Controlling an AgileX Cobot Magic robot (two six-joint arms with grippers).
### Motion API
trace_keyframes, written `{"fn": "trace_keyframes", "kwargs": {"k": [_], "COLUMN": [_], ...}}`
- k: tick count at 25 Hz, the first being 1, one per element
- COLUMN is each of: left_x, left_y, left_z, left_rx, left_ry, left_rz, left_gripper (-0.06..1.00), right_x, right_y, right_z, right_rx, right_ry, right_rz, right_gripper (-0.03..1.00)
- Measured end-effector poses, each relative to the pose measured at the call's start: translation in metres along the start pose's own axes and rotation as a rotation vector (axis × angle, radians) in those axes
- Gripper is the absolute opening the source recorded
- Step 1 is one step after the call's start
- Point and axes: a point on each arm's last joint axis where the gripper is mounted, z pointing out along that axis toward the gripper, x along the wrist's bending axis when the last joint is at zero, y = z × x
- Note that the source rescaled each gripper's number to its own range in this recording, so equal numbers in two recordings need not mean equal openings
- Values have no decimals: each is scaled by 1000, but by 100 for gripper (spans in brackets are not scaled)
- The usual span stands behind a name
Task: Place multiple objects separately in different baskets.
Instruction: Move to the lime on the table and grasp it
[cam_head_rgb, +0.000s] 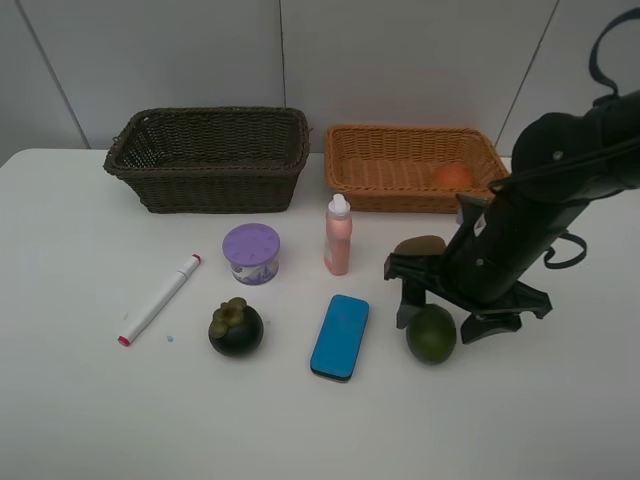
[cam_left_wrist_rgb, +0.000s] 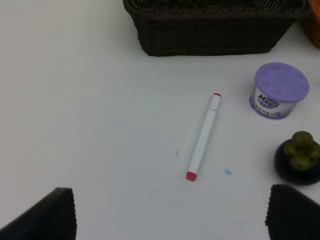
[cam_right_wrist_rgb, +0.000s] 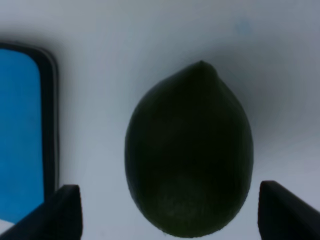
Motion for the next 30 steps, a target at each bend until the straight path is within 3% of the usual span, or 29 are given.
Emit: {"fn": "trace_keyframes", "kwargs": {"k": [30], "left_x": [0], "left_y": [0], "left_z": [0], "left_rx": [0], "left_ry": [0], "left_rz": [0], "left_gripper": [100], "right_x": [8], "right_y": [0], "right_z": [31], "right_rx": [25], "right_ry": [-19], "right_rz": [14], "right_gripper": [75]}}
